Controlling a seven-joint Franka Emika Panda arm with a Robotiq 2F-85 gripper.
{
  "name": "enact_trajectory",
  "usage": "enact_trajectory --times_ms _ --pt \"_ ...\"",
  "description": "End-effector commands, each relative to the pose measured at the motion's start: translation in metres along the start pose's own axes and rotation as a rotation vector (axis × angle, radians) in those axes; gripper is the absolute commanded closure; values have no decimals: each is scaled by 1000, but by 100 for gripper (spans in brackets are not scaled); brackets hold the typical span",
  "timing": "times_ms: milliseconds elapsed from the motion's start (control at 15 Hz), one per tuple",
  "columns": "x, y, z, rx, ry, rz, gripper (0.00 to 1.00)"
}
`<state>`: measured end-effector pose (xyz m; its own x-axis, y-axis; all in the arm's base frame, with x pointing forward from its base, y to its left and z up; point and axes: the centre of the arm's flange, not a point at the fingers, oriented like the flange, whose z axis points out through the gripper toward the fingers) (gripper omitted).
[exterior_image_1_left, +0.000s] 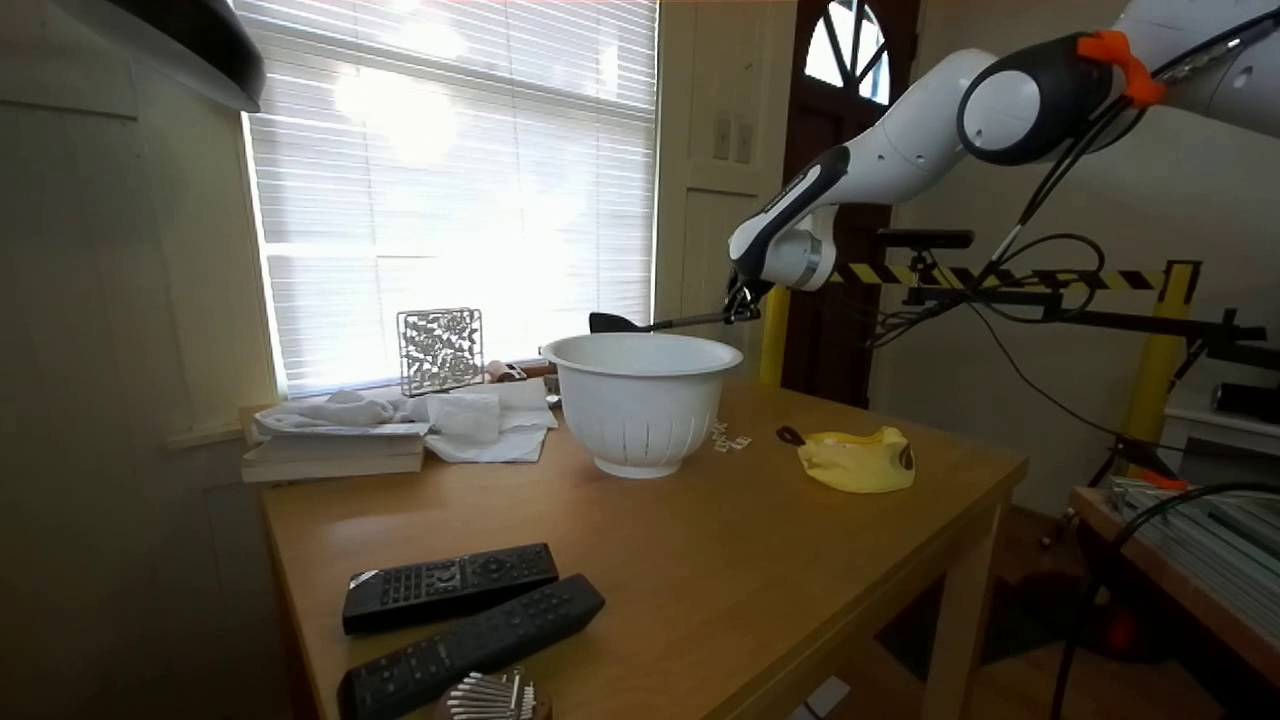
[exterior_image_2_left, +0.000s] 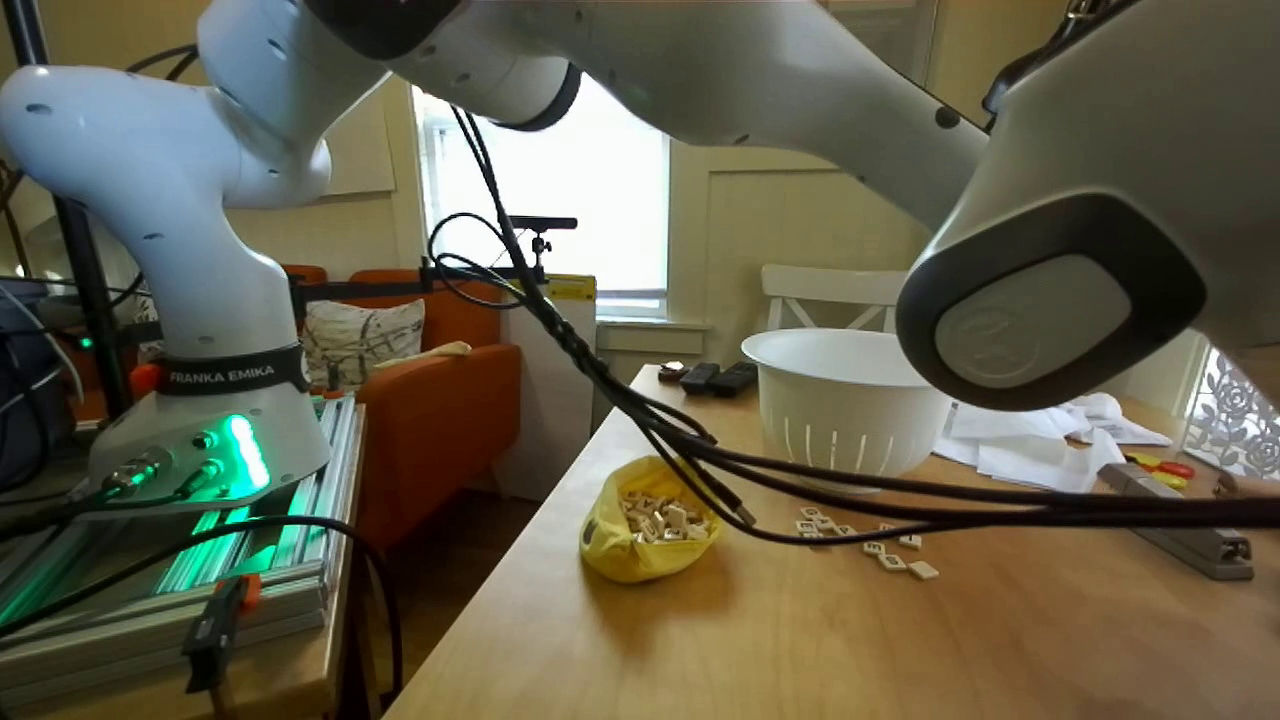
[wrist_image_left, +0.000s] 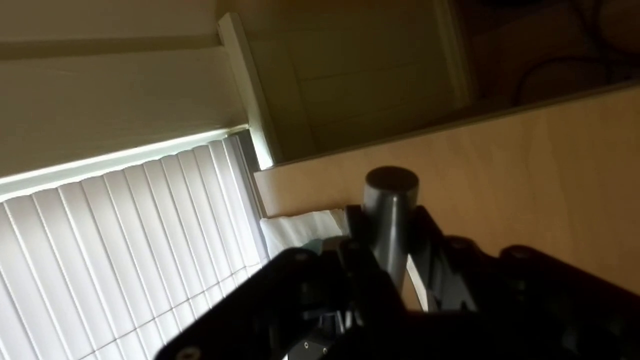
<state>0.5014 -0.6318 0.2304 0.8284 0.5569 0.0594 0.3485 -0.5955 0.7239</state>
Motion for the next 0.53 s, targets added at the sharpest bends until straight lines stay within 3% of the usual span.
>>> enact_trajectory --times_ms 0,467 --pt "-16 -4 23 -62 -81 3 94" --pt "-41 -21 35 -64 -167 10 94"
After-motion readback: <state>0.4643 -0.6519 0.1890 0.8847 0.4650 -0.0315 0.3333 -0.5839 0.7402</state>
